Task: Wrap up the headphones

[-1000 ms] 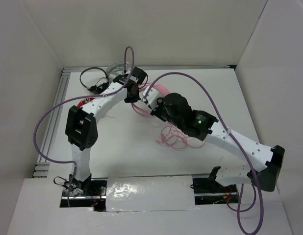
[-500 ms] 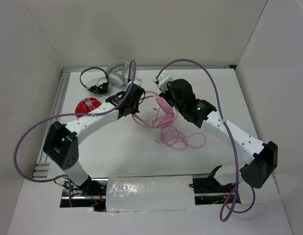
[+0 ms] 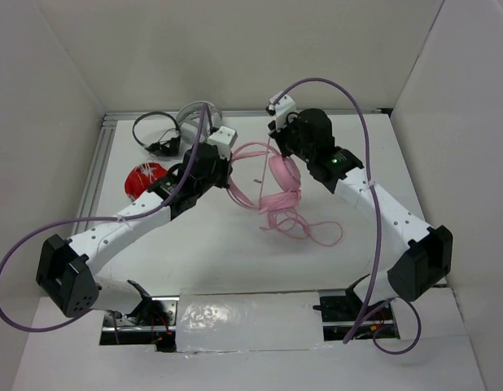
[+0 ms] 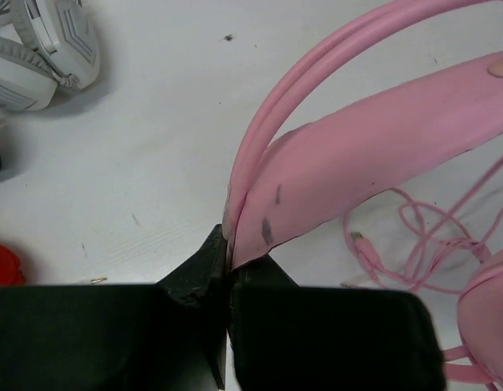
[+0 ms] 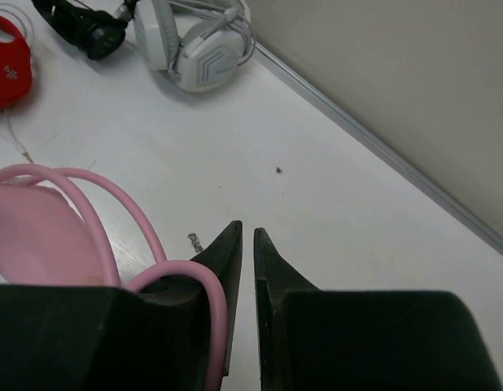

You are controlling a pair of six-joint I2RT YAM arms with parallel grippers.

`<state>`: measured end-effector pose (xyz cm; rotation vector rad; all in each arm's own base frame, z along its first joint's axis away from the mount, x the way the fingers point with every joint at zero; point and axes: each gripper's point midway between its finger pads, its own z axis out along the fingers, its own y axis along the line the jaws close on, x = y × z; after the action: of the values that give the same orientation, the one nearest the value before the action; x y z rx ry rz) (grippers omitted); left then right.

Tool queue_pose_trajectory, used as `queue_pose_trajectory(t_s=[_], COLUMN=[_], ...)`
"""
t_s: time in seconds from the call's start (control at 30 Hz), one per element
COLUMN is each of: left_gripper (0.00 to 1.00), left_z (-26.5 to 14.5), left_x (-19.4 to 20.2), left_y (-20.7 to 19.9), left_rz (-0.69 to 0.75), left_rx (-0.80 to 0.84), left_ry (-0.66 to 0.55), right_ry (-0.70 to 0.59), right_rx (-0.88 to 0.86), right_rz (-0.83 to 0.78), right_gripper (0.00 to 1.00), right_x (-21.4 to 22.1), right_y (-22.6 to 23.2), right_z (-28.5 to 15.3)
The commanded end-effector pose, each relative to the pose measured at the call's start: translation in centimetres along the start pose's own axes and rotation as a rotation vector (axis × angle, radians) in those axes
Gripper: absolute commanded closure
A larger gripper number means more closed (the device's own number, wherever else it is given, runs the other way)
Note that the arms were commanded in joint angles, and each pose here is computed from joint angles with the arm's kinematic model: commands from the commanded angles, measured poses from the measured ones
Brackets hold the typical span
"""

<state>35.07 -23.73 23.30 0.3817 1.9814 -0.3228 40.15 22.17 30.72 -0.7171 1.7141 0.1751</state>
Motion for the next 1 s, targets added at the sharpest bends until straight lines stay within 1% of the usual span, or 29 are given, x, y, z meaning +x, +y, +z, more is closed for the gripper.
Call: queue_pose_trajectory(t_s=[0.0,0.07,0.1,0.13,0.2,0.27,0.3,0.33,0.37,0.4,0.47,0.5,0.53,0.57,0.6,0.63,0.7,0.8,0.83,0.87,0.97], left_gripper=[1.00,1.00,1.00,1.00,1.00,1.00,1.00,1.00,1.00,1.00,1.00,1.00,1.00,1.00,1.00,1.00,1.00,1.00,1.00,1.00,1.00], left_z=[-0.1,-0.2,-0.3,-0.5,-1.1,-1.9,-2.4,-3.6,-4.3,-5.7,-7.4,-9.0,-9.7,-10.5,-11.6,-12.0,-12.6,-12.3,-12.2,-12.0,-11.5], left_x=[0.9,1.2,1.1,0.8,0.0,-0.9,-1.5,-2.9,-3.8,-5.4,-7.4,-9.1,-9.8,-10.4,-11.2,-11.6,-12.2,-12.6,-12.7,-12.6,-12.1], left_y=[-3.4,-4.1,-4.4,-4.5,-4.2,-4.3,-4.6,-4.8,-5.0,-5.2,-5.5,-6.0,-6.3,-6.7,-6.9,-7.1,-6.9,-6.1,-5.6,-5.4,-5.2], left_rz=[0.113,0.117,0.113,0.108,0.102,0.099,0.099,0.092,0.085,0.079,0.074,0.077,0.092,0.102,0.108,0.111,0.101,0.086,0.080,0.077,0.074], left_rx=[0.146,0.181,0.193,0.194,0.179,0.188,0.211,0.232,0.248,0.269,0.294,0.334,0.361,0.387,0.411,0.422,0.415,0.360,0.333,0.320,0.312], left_ry=[0.038,0.040,0.037,0.032,0.013,-0.010,-0.027,-0.074,-0.099,-0.147,-0.203,-0.251,-0.274,-0.295,-0.323,-0.333,-0.345,-0.347,-0.345,-0.335,-0.323], right_ry=[-0.269,-0.260,-0.218,-0.212,-0.177,-0.186,-0.188,-0.197,-0.203,-0.216,-0.231,-0.237,-0.234,-0.225,-0.222,-0.222,-0.235,-0.248,-0.277,-0.262,-0.294], right_rx=[0.091,0.074,0.071,0.081,0.128,0.149,0.099,0.092,0.058,-0.030,-0.096,-0.174,-0.216,-0.252,-0.339,-0.381,-0.468,-0.512,-0.509,-0.515,-0.518], right_rz=[0.022,0.014,0.022,0.036,0.073,0.111,0.154,0.187,0.213,0.250,0.269,0.262,0.253,0.247,0.231,0.216,0.198,0.167,0.146,0.145,0.096], right_gripper=[0.75,0.74,0.74,0.75,0.76,0.75,0.75,0.75,0.74,0.74,0.72,0.68,0.66,0.66,0.66,0.67,0.68,0.68,0.68,0.68,0.67], right_x=[-9.0,-9.2,-8.0,-8.0,-6.1,-5.2,-4.7,-3.9,-3.6,-3.2,-2.6,-2.3,-2.2,-2.1,-2.3,-2.4,-2.6,-2.8,-3.9,-3.5,-4.3], right_y=[-3.5,-3.5,-3.5,-3.8,-4.7,-5.6,-5.0,-6.0,-6.0,-4.8,-4.5,-3.2,-2.5,-2.0,-0.6,0.0,1.5,2.3,2.2,2.5,2.8], right_z=[-1.1,-0.6,0.4,0.6,1.6,1.8,2.1,2.2,2.3,2.4,2.3,2.2,2.2,2.1,1.6,1.3,0.3,-1.1,-2.2,-2.8,-5.1])
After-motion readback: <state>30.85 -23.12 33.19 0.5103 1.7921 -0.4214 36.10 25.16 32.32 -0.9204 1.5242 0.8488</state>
